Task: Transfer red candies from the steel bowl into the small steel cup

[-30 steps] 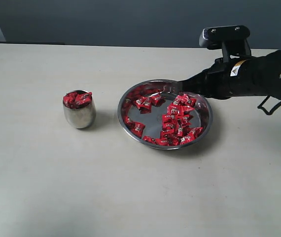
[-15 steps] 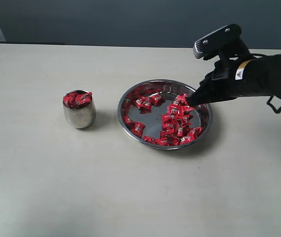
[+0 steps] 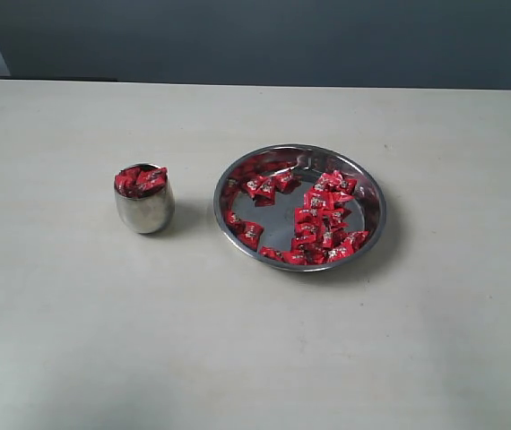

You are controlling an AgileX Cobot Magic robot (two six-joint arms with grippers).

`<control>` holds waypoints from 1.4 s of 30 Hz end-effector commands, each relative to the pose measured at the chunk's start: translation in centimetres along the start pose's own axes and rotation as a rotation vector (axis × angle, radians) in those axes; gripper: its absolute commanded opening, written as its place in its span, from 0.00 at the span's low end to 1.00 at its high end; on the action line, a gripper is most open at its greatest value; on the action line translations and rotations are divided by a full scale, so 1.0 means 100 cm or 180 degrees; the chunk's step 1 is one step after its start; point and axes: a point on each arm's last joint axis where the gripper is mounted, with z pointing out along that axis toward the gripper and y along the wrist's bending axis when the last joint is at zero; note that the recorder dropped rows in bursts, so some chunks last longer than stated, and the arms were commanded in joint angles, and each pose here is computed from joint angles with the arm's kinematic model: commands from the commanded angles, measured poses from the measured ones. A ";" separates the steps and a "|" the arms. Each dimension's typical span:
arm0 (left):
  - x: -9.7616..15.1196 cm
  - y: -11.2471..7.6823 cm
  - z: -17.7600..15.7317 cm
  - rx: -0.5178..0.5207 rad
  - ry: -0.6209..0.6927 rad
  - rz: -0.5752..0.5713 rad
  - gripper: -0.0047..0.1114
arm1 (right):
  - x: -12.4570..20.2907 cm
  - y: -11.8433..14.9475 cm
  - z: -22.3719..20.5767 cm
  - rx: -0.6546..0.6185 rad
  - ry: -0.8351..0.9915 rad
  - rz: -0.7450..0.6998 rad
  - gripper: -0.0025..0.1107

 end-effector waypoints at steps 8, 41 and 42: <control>-0.001 -0.001 0.000 0.0033 -0.0042 -0.0012 0.04 | 0.067 -0.014 -0.031 0.0549 -0.0178 0.0579 0.02; -0.001 -0.001 0.000 0.0033 -0.0042 -0.0012 0.04 | 0.071 -0.020 -0.037 0.0888 -0.0213 0.0544 0.02; -0.001 -0.001 0.000 0.0033 -0.0042 -0.0012 0.04 | 0.071 -0.020 -0.037 0.0886 -0.0214 0.0550 0.02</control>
